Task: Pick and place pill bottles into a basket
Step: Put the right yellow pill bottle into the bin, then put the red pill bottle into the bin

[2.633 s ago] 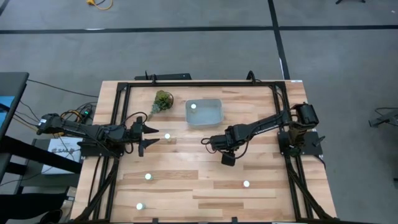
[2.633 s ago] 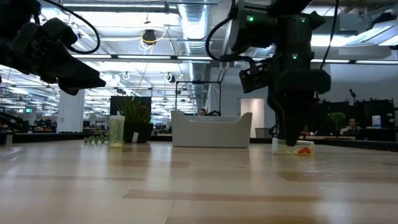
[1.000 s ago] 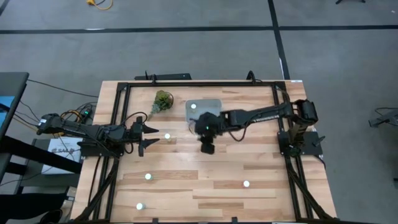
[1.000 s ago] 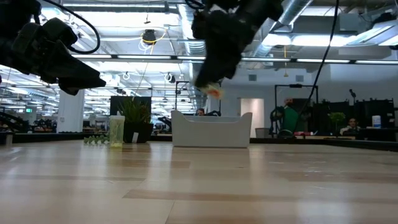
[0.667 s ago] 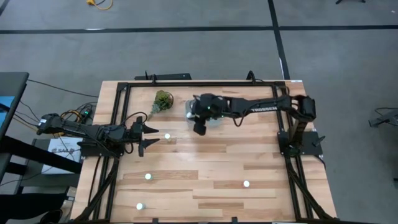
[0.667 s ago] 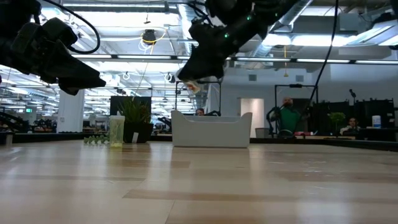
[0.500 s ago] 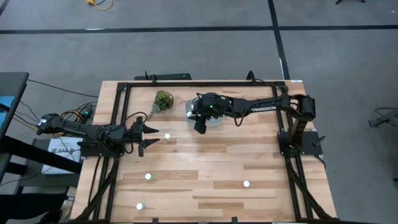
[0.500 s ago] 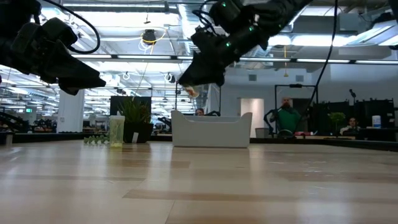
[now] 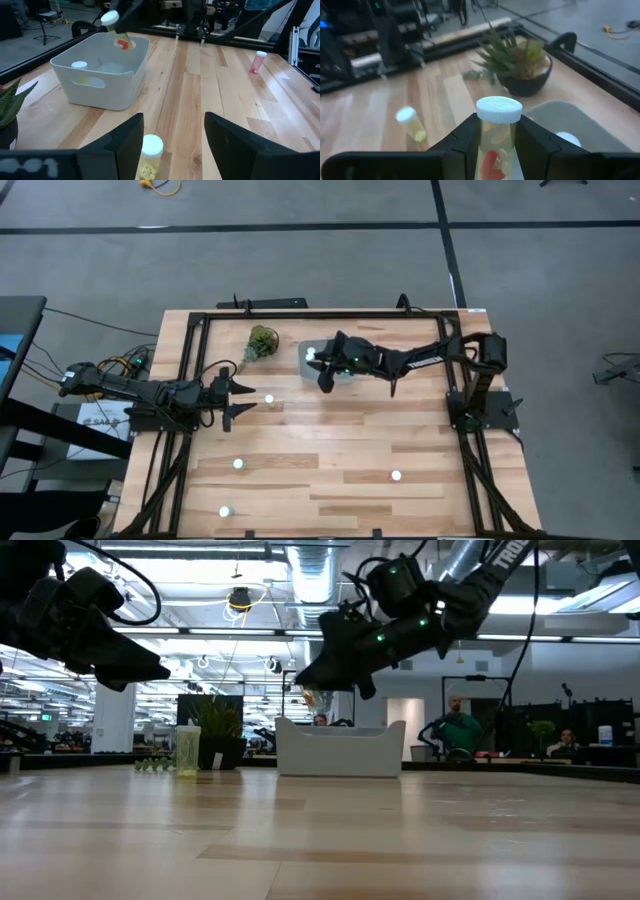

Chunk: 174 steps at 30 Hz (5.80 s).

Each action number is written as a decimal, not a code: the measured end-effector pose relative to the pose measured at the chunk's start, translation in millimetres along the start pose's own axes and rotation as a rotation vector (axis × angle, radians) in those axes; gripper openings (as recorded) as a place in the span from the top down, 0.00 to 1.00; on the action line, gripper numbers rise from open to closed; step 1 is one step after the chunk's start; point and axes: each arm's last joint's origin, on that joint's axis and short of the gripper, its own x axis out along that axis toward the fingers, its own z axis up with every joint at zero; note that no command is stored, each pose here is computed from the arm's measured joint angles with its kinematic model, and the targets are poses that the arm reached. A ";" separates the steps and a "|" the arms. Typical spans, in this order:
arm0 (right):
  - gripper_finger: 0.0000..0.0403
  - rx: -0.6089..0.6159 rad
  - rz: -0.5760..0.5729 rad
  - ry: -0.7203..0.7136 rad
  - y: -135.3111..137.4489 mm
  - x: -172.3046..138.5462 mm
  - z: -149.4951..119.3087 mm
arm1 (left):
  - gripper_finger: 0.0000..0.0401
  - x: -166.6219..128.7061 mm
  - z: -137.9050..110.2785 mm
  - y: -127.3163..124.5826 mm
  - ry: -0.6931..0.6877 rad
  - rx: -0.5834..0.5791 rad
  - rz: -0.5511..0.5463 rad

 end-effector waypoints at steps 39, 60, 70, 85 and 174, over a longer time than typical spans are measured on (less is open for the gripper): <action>0.74 0.080 0.032 0.002 4.3 37.0 -49.8 | 0.50 0.0 0.0 0.0 -0.001 -0.001 0.001; 0.49 0.079 0.033 0.001 4.4 36.9 -49.5 | 0.50 0.0 0.0 0.1 -0.001 -0.001 0.002; 0.52 -0.021 0.032 0.040 10.8 8.4 -10.2 | 0.50 0.0 0.0 0.0 -0.001 -0.001 0.001; 0.49 0.012 0.138 0.400 70.8 -126.4 36.9 | 0.50 0.0 0.0 0.0 -0.001 -0.002 0.002; 0.76 0.032 0.205 1.221 193.0 -167.7 -103.0 | 0.50 0.0 0.1 0.5 -0.004 0.007 0.019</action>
